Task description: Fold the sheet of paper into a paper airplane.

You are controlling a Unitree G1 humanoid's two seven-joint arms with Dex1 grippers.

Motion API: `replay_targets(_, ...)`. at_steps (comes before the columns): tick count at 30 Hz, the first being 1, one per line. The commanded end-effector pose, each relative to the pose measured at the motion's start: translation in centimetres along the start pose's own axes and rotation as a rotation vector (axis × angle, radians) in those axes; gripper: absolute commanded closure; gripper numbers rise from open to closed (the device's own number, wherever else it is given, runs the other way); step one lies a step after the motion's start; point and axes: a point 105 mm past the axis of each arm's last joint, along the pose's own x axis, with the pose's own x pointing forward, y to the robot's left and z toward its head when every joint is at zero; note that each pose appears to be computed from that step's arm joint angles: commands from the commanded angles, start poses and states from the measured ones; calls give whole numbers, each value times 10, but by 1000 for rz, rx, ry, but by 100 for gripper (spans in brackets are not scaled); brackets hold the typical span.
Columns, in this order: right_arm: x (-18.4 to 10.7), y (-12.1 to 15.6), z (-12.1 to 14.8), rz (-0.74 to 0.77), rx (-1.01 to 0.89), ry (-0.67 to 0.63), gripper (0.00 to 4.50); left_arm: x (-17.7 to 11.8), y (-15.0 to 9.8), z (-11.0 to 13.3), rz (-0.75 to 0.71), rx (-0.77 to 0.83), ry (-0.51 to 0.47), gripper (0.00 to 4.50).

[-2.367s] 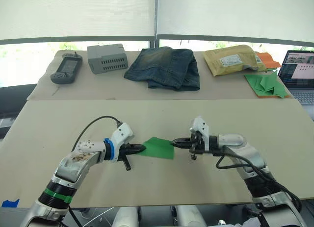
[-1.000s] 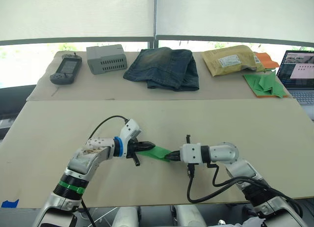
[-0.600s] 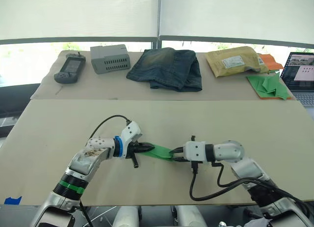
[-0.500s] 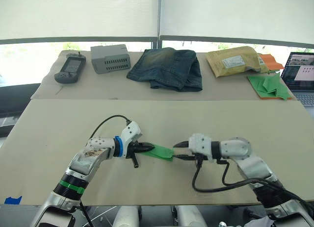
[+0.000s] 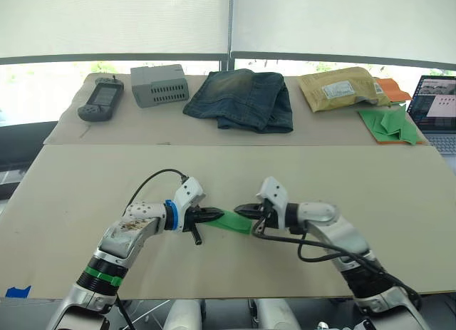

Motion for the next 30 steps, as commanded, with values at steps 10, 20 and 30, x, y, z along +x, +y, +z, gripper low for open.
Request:
replay_targets(10, -19, -9, -35, -155, 65, 75, 447, -1, 2, -20, 26, -43, 72, 450)
replay_targets(20, -58, -2, -60, -236, 139, 93, 447, 3, 2, -19, 9, -38, 77, 450)
replay_targets(30, -65, -21, 23, -293, -11, -192, 447, 3, 3, -17, 5, -36, 74, 450)
